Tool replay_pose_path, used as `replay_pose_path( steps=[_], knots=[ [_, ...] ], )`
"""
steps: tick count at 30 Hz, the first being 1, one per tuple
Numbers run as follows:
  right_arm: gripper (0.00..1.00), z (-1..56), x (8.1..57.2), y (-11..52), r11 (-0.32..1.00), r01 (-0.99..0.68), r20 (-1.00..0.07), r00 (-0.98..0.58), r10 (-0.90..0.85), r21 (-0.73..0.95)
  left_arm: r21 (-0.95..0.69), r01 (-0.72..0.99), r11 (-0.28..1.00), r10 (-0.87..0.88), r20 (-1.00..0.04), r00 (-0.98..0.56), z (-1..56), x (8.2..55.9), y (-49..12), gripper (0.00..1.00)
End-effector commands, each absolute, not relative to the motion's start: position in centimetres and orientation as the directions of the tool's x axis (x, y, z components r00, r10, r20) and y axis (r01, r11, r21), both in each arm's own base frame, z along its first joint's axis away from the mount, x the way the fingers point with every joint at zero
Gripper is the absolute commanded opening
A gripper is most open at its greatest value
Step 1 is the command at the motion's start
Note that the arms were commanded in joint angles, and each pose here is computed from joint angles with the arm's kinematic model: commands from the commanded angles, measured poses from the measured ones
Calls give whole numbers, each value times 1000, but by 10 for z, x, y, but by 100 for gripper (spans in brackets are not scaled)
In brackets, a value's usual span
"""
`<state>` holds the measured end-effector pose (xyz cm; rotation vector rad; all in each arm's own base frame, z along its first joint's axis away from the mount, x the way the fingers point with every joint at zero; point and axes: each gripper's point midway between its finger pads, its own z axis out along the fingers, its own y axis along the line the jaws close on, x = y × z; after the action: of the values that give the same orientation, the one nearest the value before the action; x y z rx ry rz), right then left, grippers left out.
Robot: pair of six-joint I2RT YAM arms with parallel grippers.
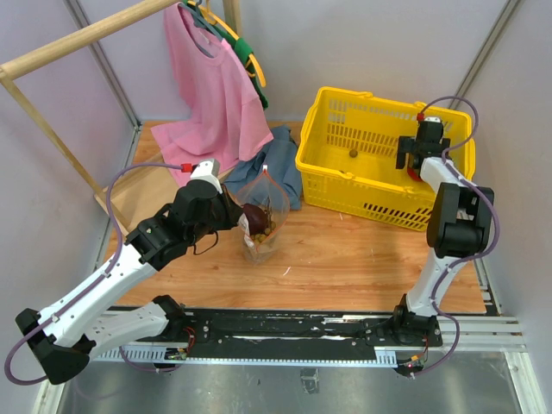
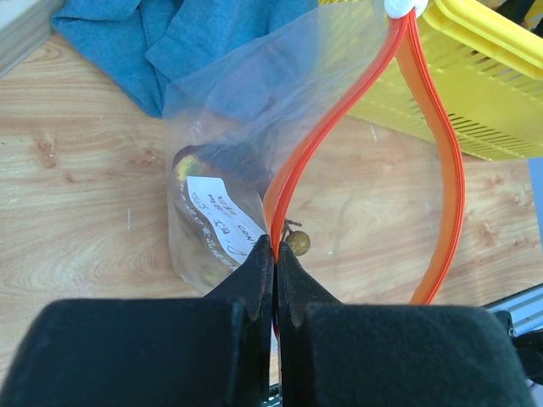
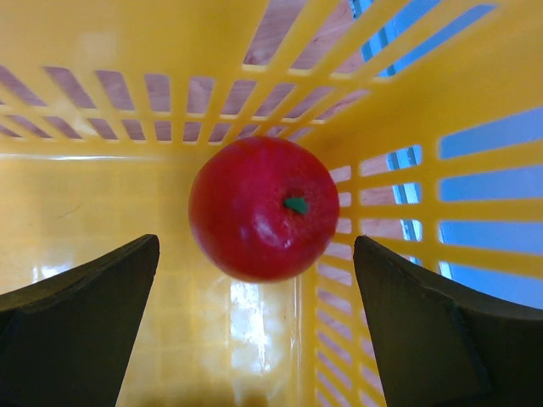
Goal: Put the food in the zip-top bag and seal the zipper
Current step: Pick up the fake fruit from the bin.
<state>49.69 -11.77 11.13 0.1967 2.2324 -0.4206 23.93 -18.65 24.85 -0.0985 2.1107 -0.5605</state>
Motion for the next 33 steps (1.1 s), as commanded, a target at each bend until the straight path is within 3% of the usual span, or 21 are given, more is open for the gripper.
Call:
replay_pose_path(
  steps=[1,18,33],
  knots=[
    [98,101,514,-130,931,302,-789,-613,24,-206,-434,160,886,-286,-785,-549,256,243,-188,0],
    [100,66,533,-141,954,272,-742,-664,88,-130,-440,152,885,-290,-777,-558,254,240,-186,0],
    [56,79,521,-125,969,239,-771,-628,109,-57,-445,145,884,-302,-779,-549,256,238,-181,0]
  ],
)
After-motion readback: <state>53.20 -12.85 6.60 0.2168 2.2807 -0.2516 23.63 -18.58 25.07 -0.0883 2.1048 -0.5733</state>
